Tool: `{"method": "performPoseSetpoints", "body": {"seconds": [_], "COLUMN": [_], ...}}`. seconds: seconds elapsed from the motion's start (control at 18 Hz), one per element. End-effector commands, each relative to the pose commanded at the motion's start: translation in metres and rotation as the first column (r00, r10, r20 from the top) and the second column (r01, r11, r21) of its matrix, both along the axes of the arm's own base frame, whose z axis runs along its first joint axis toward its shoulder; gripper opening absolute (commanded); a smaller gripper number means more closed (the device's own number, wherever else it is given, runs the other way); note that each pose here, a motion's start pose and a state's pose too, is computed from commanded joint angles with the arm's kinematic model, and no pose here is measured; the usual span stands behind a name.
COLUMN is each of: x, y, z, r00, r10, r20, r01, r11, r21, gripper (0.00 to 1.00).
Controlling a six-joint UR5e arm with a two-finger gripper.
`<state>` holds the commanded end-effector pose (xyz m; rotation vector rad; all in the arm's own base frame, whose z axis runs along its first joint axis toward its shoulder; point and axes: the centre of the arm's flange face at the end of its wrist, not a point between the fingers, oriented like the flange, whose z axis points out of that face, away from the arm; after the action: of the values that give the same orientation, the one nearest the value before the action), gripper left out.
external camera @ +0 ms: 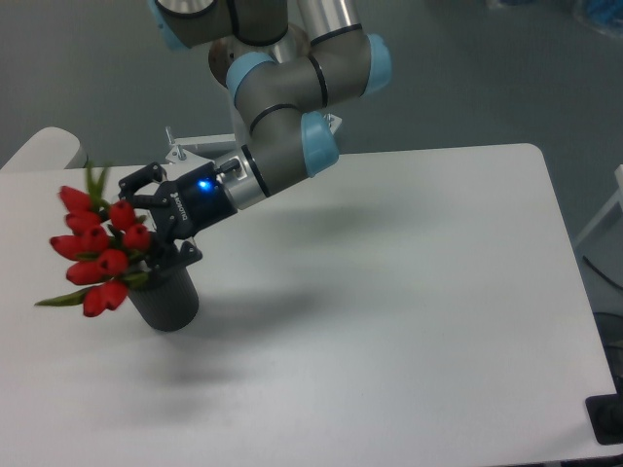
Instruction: Insert the flowers into the vase
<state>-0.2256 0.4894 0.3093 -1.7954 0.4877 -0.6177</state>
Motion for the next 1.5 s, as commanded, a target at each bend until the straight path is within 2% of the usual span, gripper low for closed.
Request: {"method": "performPoseSetpoints", "body": {"seconds": [0.17,0.61,0.83,1.06,1.17,1.28,1.5], "x": [-0.014,-0.059,-0.092,-0.135,-0.155,-0.174,-0.206], "y": [-0.012,-0.043,-0.059,-0.081,-0.089,-0.094,-0.100], "z": [0.001,0.011,0.018,0.027,0.033,0.037,0.033], "r00": [0.999,0.988,0.973,0.939,0.916,0.883,0.819], "r10": [0.037,0.143,0.199,0.252,0.266,0.253,0.194], "r20": [-0.032,-0.051,-0.113,-0.234,-0.302,-0.396,-0.540], "r01": [-0.038,-0.144,-0.207,-0.285,-0.320,-0.355,-0.421], "r11": [0.998,0.989,0.976,0.951,0.936,0.911,0.843], "r21": [-0.040,-0.034,-0.062,-0.118,-0.148,-0.209,-0.336], "gripper": [1.00,1.00,1.00,1.00,1.00,1.00,1.00]}}
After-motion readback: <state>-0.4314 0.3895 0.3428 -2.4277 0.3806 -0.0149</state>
